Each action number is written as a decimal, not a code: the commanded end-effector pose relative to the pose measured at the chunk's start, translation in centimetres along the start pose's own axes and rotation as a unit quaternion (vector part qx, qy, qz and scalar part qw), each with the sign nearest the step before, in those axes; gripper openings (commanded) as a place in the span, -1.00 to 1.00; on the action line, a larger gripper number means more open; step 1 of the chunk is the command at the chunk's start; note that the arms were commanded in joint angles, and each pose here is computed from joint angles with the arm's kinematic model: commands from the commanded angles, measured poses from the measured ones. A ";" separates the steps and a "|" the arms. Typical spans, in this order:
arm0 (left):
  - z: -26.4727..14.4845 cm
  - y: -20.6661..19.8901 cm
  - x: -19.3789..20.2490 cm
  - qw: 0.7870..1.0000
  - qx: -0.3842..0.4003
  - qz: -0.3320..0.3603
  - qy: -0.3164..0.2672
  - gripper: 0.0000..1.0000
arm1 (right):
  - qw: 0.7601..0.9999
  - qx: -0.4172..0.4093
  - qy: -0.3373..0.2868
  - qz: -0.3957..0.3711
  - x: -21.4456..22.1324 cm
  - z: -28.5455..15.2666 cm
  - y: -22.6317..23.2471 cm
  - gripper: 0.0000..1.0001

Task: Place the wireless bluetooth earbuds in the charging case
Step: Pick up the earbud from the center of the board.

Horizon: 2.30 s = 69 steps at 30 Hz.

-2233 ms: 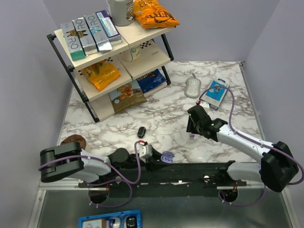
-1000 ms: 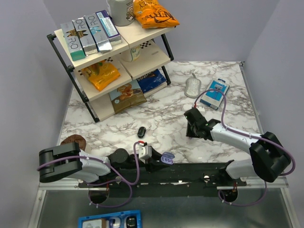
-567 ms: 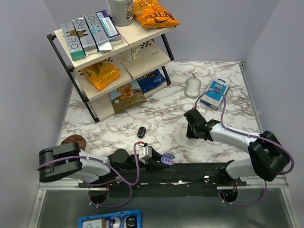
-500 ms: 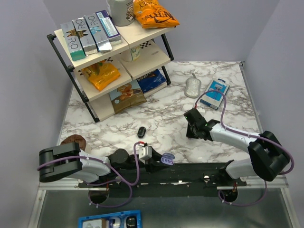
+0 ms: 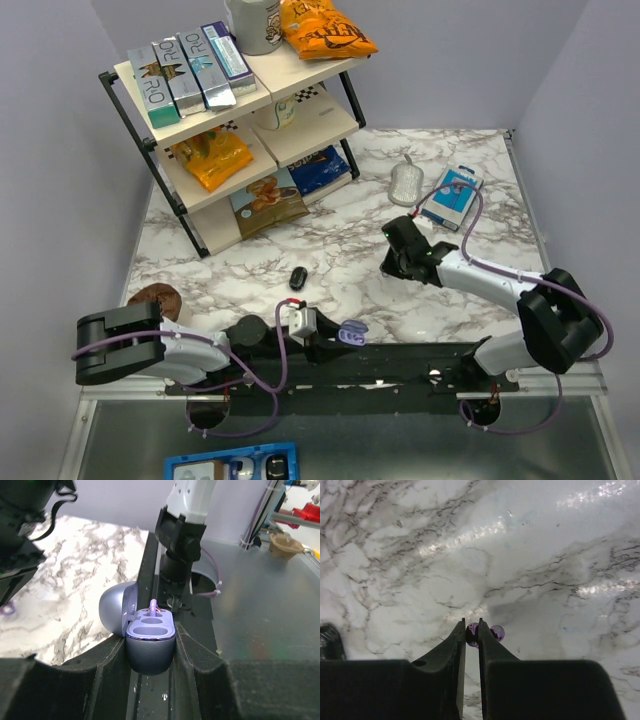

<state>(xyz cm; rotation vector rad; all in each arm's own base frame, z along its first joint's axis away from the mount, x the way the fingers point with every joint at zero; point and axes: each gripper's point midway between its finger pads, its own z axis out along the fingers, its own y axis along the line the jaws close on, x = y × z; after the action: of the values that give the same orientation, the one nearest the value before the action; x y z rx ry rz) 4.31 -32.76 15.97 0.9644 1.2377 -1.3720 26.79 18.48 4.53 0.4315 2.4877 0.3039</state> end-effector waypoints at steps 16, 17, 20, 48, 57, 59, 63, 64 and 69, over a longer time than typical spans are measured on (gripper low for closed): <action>-2.1 0.3 -2.1 0.998 -0.029 0.031 -0.050 -1.00 | 0.999 0.018 -0.006 0.031 -0.8 3.1 1.9 -0.15; -2.0 0.3 -2.2 0.998 -0.028 0.031 -0.051 -1.00 | 0.999 0.016 -0.009 0.027 -1.0 3.0 2.0 -0.12; -1.8 0.1 -2.2 0.998 -0.025 0.030 -0.052 -1.00 | 1.000 0.002 -0.025 0.019 -2.1 1.9 2.6 -0.06; -1.4 -0.4 -1.4 0.999 -0.016 0.030 -0.039 -1.00 | 0.960 -0.036 0.006 -0.276 1.1 0.9 1.3 -0.34; -1.6 -0.3 -1.2 0.999 -0.022 0.029 -0.037 -1.00 | 0.954 -0.040 0.005 -0.297 1.7 1.2 1.8 -0.32; -1.5 -0.2 -1.2 0.999 -0.022 0.030 -0.037 -1.00 | 0.952 -0.040 -0.003 -0.302 1.3 1.2 2.1 -0.31; -1.4 -0.3 -1.2 0.999 -0.021 0.028 -0.038 -1.00 | 0.949 -0.041 -0.010 -0.313 0.8 1.2 2.5 -0.31; -1.4 -0.3 -1.1 0.999 -0.020 0.028 -0.037 -1.00 | 0.948 -0.040 -0.011 -0.315 0.8 1.3 2.5 -0.31; -1.4 -0.3 -1.0 0.999 -0.020 0.027 -0.038 -1.00 | 0.945 -0.024 -0.012 -0.327 0.5 2.0 2.4 -0.31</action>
<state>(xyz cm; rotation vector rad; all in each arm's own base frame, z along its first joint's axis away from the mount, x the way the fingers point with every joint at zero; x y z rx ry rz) 4.39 -32.54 18.05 0.9033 1.1727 -1.3335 27.01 20.75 3.34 -0.3817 2.4585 0.1329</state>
